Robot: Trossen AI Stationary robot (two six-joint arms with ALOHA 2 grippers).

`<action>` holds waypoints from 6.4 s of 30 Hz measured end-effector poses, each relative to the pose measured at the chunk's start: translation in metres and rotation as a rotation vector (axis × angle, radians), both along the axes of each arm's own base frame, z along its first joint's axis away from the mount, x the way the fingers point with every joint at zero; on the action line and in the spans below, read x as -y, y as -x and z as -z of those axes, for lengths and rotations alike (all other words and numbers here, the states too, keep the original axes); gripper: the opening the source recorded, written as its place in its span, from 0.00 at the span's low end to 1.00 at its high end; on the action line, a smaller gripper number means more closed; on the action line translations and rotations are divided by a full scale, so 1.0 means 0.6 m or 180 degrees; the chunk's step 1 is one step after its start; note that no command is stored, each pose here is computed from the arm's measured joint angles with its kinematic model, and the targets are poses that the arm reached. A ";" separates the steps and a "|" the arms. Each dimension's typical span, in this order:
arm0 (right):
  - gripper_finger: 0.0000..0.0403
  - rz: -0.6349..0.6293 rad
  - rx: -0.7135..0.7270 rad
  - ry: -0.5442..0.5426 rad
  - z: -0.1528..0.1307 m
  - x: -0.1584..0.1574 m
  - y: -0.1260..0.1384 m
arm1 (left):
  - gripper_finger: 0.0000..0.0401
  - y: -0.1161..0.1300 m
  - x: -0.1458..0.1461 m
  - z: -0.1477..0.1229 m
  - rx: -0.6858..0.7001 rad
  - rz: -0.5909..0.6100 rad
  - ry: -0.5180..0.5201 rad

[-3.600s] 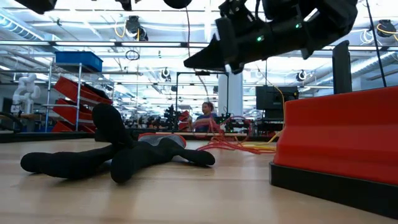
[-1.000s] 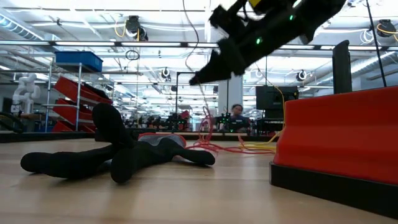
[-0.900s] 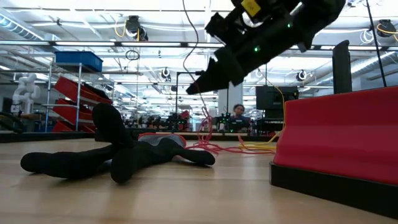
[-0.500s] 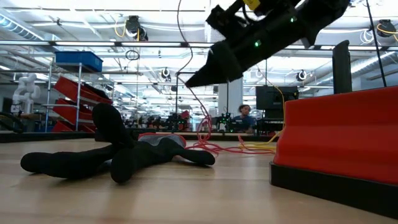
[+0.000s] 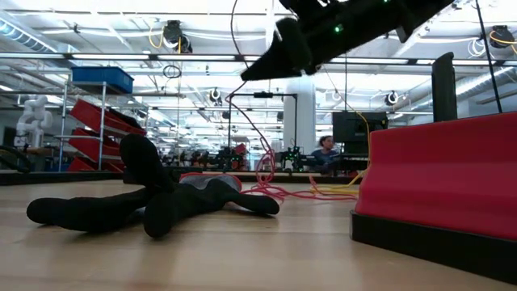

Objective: Coil cords
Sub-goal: Coil the red wire onto the black spool

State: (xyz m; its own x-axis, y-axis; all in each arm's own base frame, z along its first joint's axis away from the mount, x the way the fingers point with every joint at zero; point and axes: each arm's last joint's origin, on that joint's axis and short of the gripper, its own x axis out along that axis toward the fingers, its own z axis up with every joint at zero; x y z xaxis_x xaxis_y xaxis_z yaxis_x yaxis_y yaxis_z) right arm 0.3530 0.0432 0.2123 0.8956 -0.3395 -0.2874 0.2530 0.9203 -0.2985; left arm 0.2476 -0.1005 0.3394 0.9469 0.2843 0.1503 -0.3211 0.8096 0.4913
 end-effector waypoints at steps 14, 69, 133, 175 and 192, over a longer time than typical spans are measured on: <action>0.34 -0.0100 0.0181 0.0050 -0.012 -0.003 -0.003 | 0.00 -0.014 0.007 0.014 -0.0044 0.0033 -0.0002; 0.18 -0.0302 -0.0090 0.0157 0.019 -0.051 0.000 | 0.00 -0.021 0.001 0.019 -0.0073 0.0019 0.0016; 0.00 -0.0238 0.0531 0.0148 -0.030 -0.091 0.014 | 0.00 -0.087 -0.029 0.140 -0.1598 -0.1574 -0.1260; 0.00 0.0917 -0.0460 0.0296 -0.038 0.011 0.063 | 0.00 -0.075 -0.013 0.132 -0.1275 -0.1239 -0.0683; 0.00 0.0404 0.0103 0.0083 -0.058 0.007 0.037 | 0.00 -0.092 -0.042 0.080 -0.0106 -0.0821 0.0132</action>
